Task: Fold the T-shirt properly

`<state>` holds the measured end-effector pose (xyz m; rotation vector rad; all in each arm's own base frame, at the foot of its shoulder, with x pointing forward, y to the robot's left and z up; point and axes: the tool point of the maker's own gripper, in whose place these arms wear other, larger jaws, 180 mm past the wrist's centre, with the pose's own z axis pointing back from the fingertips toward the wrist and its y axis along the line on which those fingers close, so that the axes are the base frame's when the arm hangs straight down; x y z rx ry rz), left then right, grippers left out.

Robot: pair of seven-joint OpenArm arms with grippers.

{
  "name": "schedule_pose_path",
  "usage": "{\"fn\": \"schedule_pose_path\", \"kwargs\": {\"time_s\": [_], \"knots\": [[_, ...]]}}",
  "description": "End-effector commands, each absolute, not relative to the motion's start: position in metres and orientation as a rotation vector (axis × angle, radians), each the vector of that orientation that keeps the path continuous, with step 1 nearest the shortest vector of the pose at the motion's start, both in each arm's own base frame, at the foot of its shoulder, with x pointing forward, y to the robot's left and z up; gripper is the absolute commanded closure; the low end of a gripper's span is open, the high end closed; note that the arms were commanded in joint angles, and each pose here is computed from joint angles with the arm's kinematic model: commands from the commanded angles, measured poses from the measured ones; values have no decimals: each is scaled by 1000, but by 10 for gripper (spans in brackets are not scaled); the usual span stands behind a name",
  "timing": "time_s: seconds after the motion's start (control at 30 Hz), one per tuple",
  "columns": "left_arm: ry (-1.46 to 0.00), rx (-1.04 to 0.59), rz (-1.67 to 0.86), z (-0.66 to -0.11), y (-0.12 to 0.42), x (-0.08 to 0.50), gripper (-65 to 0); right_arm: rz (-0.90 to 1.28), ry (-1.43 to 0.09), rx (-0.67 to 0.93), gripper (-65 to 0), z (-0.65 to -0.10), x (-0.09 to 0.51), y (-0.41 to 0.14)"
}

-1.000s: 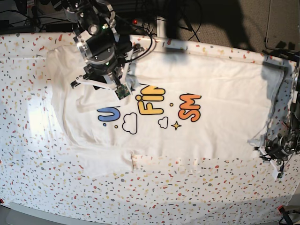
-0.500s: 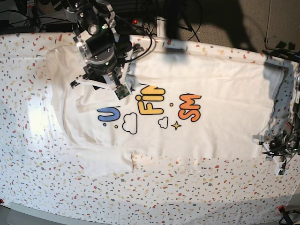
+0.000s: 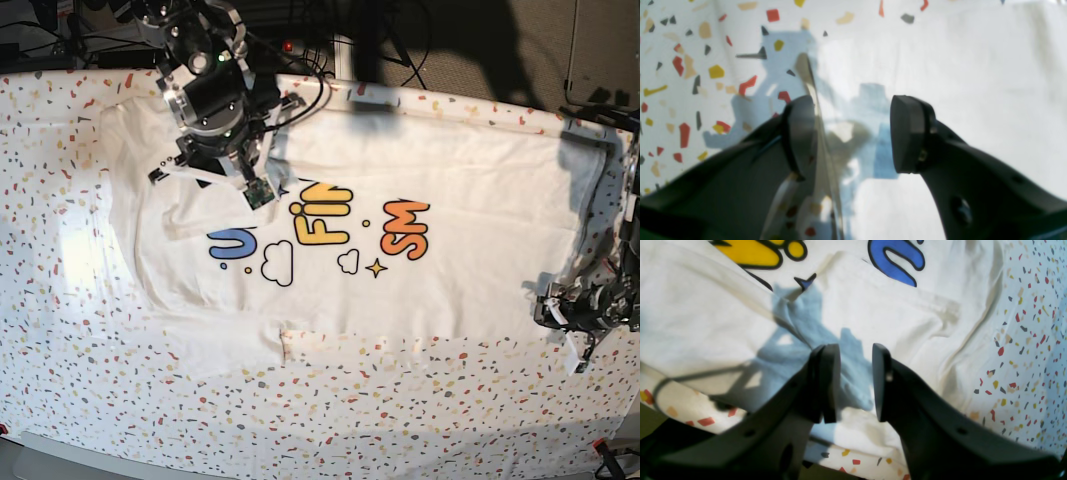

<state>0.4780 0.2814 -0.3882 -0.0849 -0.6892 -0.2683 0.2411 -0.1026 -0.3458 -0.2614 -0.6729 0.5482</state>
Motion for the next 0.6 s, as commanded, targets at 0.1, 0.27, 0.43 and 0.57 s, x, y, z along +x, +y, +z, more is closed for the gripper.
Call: {"fn": "schedule_pose_path", "kwargs": {"time_s": [0.1,0.27,0.43,0.57], "knots": [[-702,-120,-180,-377,290,483,-352,540,-711,-263,-171,-336,246,-102],[-693,-246,-180,-381,277,472,-352,541,-703,-261,-171,-338,243,-101],[-691,-277,-171,-380,273,471,-352,540,-703,-261,-171,-338,243,-102],[-663,-317,-128,-381,269,467,-352,541,-703,-262,-171,-338,243,-102]]}}
